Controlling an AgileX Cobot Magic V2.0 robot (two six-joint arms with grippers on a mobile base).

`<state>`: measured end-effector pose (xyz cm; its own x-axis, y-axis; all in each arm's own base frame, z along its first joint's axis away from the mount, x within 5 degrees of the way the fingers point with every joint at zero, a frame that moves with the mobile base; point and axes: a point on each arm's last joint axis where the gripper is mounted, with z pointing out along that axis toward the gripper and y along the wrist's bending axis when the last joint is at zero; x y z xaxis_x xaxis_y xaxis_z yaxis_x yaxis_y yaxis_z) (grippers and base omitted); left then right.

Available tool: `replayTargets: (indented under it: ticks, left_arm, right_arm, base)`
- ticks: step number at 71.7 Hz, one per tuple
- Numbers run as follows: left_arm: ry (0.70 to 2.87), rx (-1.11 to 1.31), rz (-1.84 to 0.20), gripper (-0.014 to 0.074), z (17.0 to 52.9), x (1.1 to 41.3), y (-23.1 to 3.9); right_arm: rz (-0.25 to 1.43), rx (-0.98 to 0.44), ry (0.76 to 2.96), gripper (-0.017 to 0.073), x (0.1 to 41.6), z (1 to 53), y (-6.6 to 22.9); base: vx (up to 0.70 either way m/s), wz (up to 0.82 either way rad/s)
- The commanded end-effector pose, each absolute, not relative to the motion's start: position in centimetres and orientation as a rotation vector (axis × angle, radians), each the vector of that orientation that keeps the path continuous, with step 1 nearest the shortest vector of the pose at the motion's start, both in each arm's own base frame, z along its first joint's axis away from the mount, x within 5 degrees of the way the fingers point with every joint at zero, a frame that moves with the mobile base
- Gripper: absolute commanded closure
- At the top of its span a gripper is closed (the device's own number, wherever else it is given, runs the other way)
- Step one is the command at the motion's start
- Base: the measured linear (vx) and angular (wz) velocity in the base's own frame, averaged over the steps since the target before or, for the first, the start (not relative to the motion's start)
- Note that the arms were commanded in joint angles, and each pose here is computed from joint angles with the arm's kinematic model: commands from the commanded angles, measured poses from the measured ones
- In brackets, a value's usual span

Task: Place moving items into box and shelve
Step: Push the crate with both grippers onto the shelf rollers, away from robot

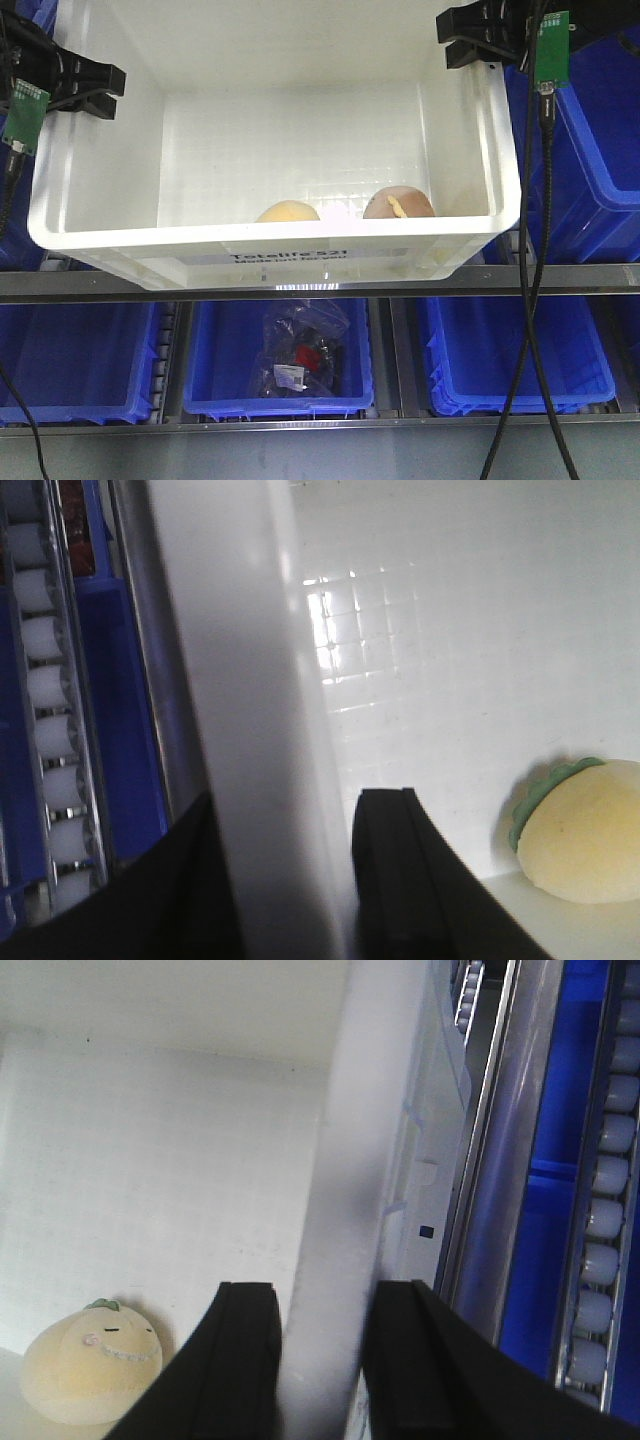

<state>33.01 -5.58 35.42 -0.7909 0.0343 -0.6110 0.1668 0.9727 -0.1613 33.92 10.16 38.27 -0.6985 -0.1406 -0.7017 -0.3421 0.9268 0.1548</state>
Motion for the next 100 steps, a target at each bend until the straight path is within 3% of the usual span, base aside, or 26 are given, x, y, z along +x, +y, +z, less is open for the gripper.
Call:
replayTargets:
  ticks: [1,56,100]
  left_arm:
    - [2.205,0.079,-0.433,0.0620,39.5,33.1,-6.9]
    - [2.036,0.055,-0.361,0.0620,38.3,36.7,-6.7]
    - [2.119,0.053,-0.360,0.0619,35.6,38.3,-7.0]
  right_arm:
    - [0.524,-0.286,2.100,0.0571,33.2,42.5,11.4]
    - [0.418,-0.339,2.035,0.0571,37.2,39.5,12.0]
    - [0.408,-0.344,2.107,0.0571,39.2,36.4,12.5]
  base:
    - [0.00,0.00]
    - [0.00,0.00]
    - [0.00,0.00]
